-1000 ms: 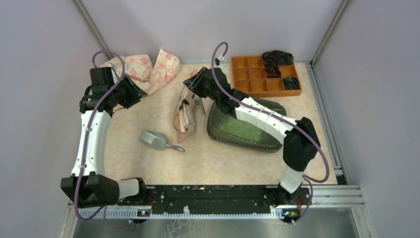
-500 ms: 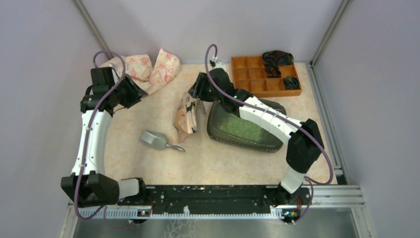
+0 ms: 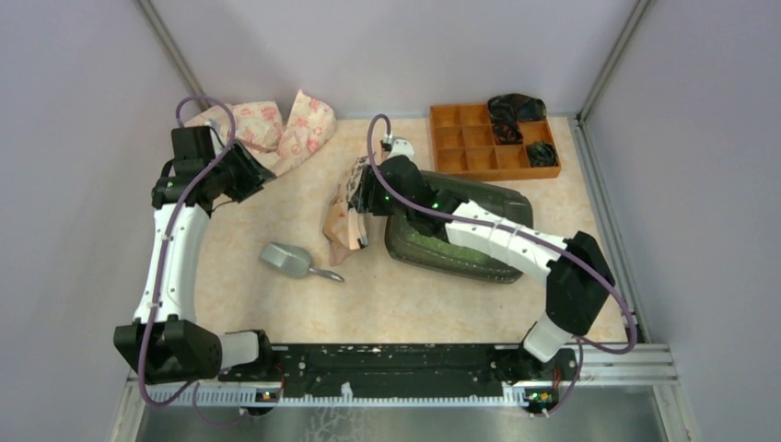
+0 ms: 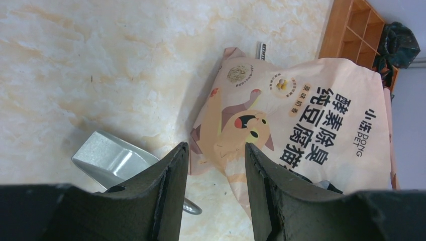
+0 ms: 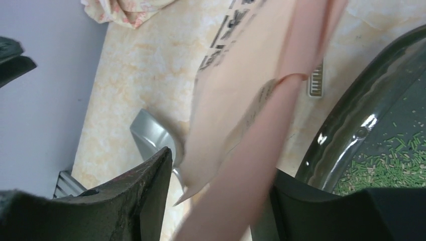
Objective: Fill the litter box with clean litter
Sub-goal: Open the cat litter bag at the center of the board.
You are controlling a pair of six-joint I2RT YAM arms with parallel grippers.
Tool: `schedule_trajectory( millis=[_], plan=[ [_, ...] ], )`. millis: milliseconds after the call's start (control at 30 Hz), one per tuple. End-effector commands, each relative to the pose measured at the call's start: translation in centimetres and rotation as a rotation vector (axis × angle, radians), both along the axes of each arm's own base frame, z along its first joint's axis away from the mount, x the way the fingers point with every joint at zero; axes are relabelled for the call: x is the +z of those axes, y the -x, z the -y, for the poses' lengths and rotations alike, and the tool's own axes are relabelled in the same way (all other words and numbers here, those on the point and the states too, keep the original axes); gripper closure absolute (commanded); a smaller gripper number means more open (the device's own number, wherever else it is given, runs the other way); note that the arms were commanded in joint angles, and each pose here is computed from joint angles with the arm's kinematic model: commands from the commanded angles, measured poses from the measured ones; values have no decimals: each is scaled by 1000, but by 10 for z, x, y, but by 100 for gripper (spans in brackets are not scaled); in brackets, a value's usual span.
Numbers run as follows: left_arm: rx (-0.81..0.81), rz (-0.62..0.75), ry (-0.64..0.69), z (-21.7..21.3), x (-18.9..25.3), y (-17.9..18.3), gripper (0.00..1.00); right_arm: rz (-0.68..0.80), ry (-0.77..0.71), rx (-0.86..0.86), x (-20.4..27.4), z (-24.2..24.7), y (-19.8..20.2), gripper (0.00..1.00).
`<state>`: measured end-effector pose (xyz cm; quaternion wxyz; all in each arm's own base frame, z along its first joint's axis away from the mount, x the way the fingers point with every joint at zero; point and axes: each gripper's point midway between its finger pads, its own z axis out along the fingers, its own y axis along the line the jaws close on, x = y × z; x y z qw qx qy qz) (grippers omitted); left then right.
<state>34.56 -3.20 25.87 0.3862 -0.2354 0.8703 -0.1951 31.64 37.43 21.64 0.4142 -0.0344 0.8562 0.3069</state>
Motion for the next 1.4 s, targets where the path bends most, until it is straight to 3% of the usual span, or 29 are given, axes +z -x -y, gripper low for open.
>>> schedule_trajectory(
  millis=[0, 133, 333, 1367],
  plan=[
    [-8, 27, -18, -1, 6, -2, 49, 128, -68, 24, 54, -6, 7, 47],
    [-13, 52, -17, 0, 12, 0, 48, 127, -71, 5, 46, 1, 18, 48],
    [-25, 40, -12, 2, 7, 1, 49, 146, -85, -38, 38, 17, 25, 61],
    [-26, 42, -16, 1, 6, 0, 49, 121, -74, 19, 16, -18, 12, 61]
  ],
)
